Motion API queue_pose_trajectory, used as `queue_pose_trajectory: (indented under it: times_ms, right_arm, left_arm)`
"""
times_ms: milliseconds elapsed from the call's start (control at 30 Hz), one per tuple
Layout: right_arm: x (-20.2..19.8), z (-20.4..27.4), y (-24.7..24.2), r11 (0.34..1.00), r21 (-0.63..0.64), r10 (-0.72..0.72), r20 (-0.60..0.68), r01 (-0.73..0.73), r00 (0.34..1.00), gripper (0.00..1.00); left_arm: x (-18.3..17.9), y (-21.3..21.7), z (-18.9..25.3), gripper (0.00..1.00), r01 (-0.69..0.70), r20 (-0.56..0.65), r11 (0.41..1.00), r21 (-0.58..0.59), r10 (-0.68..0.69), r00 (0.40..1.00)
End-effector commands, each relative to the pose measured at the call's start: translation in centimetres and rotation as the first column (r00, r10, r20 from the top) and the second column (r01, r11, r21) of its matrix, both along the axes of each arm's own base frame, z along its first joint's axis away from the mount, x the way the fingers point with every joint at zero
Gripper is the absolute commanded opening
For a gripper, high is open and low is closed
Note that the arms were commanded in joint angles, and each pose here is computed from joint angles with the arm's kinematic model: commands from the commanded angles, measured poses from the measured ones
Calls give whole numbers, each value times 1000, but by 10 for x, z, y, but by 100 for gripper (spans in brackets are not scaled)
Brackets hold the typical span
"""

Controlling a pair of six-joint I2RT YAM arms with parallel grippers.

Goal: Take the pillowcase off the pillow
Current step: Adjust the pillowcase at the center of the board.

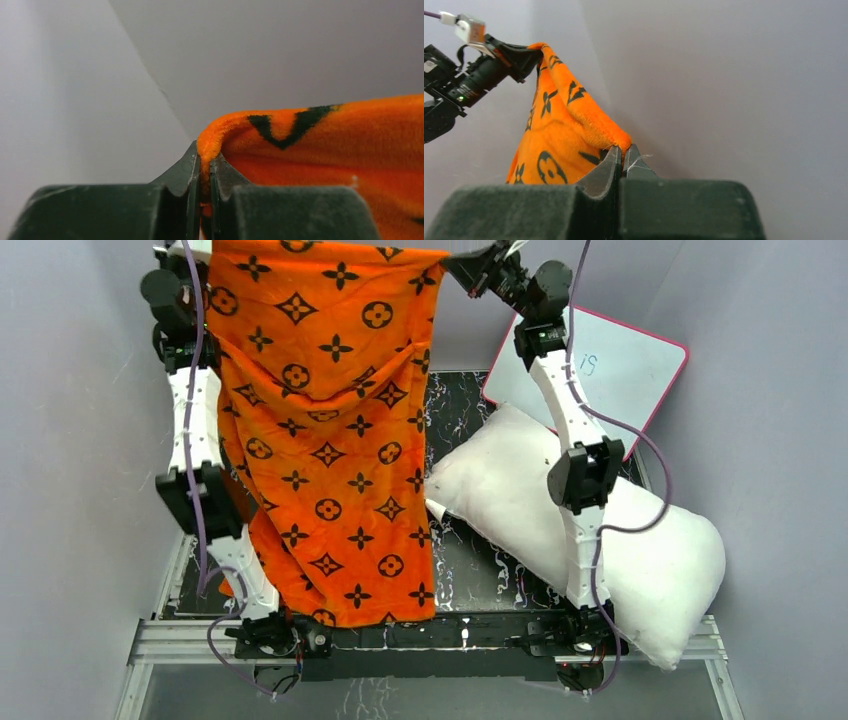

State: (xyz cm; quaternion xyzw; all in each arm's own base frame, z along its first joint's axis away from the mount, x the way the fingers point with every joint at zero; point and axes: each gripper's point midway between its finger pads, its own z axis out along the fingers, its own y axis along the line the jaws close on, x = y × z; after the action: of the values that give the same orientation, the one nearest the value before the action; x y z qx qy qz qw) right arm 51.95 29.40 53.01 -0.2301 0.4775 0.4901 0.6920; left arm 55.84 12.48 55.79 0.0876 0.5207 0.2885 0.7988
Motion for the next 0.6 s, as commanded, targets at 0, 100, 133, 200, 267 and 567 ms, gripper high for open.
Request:
queue_pose_trajectory:
  times_ms: [0,100,133,200,267,567]
  right_arm:
    - [72,-49,-40,992,44,-119,-20,120,993,0]
    - [103,-95,-48,983,-3,-181,-55,181,982,0]
    - [108,-103,-50,980,-13,-197,-59,197,979,0]
    - [117,-113,-53,974,-29,-227,-57,226,972,0]
    - [121,-117,-55,971,-35,-239,-48,237,970,0]
    - [107,-115,-54,977,-63,-205,-56,202,977,0]
  left_arm:
    - [67,-1,-54,0,221,41,963,-154,-218,975]
    - [97,9,-91,0,253,56,948,-192,-246,968]
    - [104,11,-99,0,265,59,942,-205,-258,964]
    - [118,11,-113,0,292,57,929,-228,-287,956]
    - [126,10,-125,0,310,53,919,-245,-306,950]
    - [116,17,-137,0,329,17,902,-278,-338,941]
